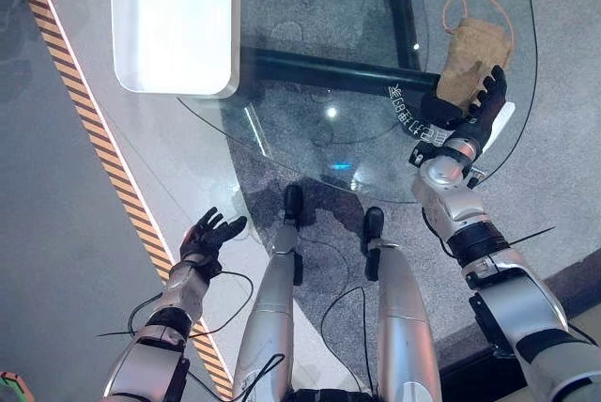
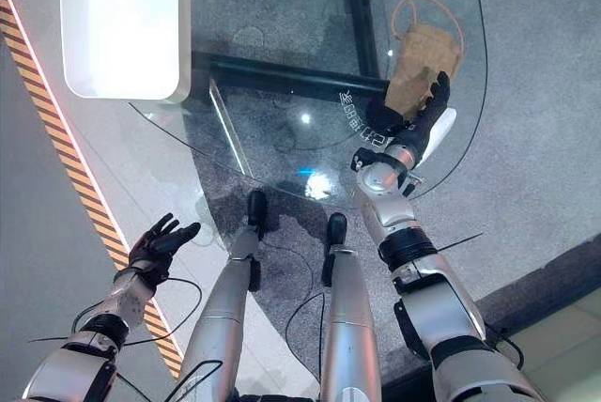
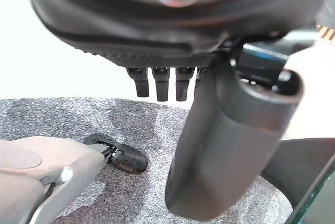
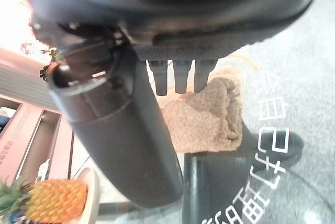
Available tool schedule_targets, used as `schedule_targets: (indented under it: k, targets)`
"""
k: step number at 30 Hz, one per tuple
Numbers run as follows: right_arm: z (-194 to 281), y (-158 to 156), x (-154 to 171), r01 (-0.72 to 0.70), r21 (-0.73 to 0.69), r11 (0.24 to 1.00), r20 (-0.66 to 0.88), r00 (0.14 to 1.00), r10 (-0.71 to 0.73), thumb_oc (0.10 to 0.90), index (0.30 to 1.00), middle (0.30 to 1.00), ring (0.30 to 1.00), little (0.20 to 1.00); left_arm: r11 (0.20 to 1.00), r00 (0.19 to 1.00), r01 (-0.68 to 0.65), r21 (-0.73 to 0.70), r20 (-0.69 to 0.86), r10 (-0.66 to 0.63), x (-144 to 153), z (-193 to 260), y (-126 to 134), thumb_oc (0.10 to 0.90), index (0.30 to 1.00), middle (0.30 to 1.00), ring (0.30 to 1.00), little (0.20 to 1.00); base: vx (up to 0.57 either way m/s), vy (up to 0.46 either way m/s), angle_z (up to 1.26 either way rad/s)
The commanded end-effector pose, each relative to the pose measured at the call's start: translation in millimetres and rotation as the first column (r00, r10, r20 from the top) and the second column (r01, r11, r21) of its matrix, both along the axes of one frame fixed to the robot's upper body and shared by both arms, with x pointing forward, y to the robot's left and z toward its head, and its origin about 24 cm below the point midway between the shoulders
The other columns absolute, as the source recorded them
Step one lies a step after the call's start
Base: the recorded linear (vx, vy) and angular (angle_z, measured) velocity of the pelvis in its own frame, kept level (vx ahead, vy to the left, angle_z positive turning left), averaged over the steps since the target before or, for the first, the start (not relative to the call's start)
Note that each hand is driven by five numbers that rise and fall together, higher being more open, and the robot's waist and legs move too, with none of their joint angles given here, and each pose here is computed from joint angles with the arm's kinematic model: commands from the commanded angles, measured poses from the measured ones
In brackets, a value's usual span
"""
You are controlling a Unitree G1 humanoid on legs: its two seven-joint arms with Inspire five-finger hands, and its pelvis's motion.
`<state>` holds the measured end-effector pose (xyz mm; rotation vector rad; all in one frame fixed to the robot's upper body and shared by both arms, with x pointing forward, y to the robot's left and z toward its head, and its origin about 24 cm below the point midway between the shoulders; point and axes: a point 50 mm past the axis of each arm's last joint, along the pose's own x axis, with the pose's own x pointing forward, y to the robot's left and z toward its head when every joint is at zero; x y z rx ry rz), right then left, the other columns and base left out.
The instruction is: Wipe the table with a cloth and put it in the basket.
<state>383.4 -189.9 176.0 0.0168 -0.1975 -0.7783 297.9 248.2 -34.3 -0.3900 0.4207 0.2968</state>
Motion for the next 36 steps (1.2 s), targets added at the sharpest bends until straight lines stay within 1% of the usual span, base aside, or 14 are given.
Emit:
schedule_targets:
  k: [1,2,5,8,12,15,20,23,31,36]
  targets:
    - [37.9,-11.8,-0.6,0.148,-0.121,0.982,0.123,0.983,-0.133,0.800,0.900,0.900,0.900,0.900,0.999,1.000,-0.001,0.035,-0.015,0.001,-5.2,-4.7,4.2,0.800,0.900,0.900,0.900,0.900,0.00,0.000,0.00]
    - [40.0,-13.1,0.2,0.175,-0.157,0.972,0.116,0.981,-0.157,0.800,0.900,0.900,0.900,0.900,0.999,1.000,0.003,0.034,-0.015,-0.003,-4.7,-4.9,2.8,0.800,0.900,0.900,0.900,0.900,0.00,0.000,0.00]
    - [39.0,-14.5,1.5,0.190,-0.182,0.965,0.100,0.980,-0.174,0.800,0.900,0.900,0.900,0.900,0.999,1.000,0.009,0.033,-0.016,-0.008,-3.3,-5.2,-1.6,0.800,0.900,0.900,0.900,0.900,0.00,0.000,0.00]
    - [36.9,-17.8,2.7,0.232,-0.245,0.941,0.081,0.972,-0.219,0.800,0.900,0.900,0.900,0.900,0.999,1.000,0.017,0.030,-0.015,-0.017,-2.1,-5.0,-3.5,0.800,0.900,0.900,0.900,0.900,0.00,0.003,0.01]
    - [31.5,-18.4,3.7,0.234,-0.260,0.937,0.059,0.972,-0.227,0.800,0.900,0.900,0.900,0.900,0.999,1.000,0.020,0.028,-0.014,-0.020,-0.2,-3.9,-5.0,0.800,0.900,0.900,0.900,0.900,0.00,0.000,0.00]
    - [28.8,-19.3,3.2,0.269,-0.272,0.924,0.050,0.963,-0.265,0.800,0.900,0.900,0.900,0.900,0.999,1.000,0.026,0.029,-0.010,-0.026,1.6,-2.7,-7.4,0.800,0.900,0.900,0.900,0.900,0.00,0.000,0.00]
    - [20.6,-24.2,2.1,0.308,-0.261,0.915,0.039,0.950,-0.309,0.800,0.900,0.900,0.900,0.900,0.999,1.000,0.030,0.028,-0.010,-0.029,2.9,-2.3,-9.6,0.800,0.900,0.900,0.900,0.900,0.00,0.000,0.00]
    - [16.5,-29.0,1.4,0.327,-0.227,0.917,0.033,0.944,-0.329,0.800,0.900,0.900,0.900,0.900,0.999,1.000,0.030,0.025,-0.006,-0.030,4.9,-0.7,-10.6,0.800,0.900,0.900,0.900,0.900,0.00,0.000,0.00]
    - [3.8,-34.9,3.6,0.281,-0.188,0.941,-0.021,0.957,-0.289,0.800,0.900,0.900,0.900,0.900,0.999,0.999,0.033,0.021,0.000,-0.033,8.9,2.6,-11.5,0.800,0.900,0.900,0.900,0.900,0.00,0.000,0.00]
    - [2.2,-32.3,6.5,0.217,-0.217,0.952,-0.039,0.972,-0.230,0.800,0.900,0.900,0.900,0.900,0.999,0.999,0.036,0.019,0.001,-0.037,9.4,2.9,-12.8,0.800,0.900,0.900,0.900,0.900,0.00,0.000,0.00]
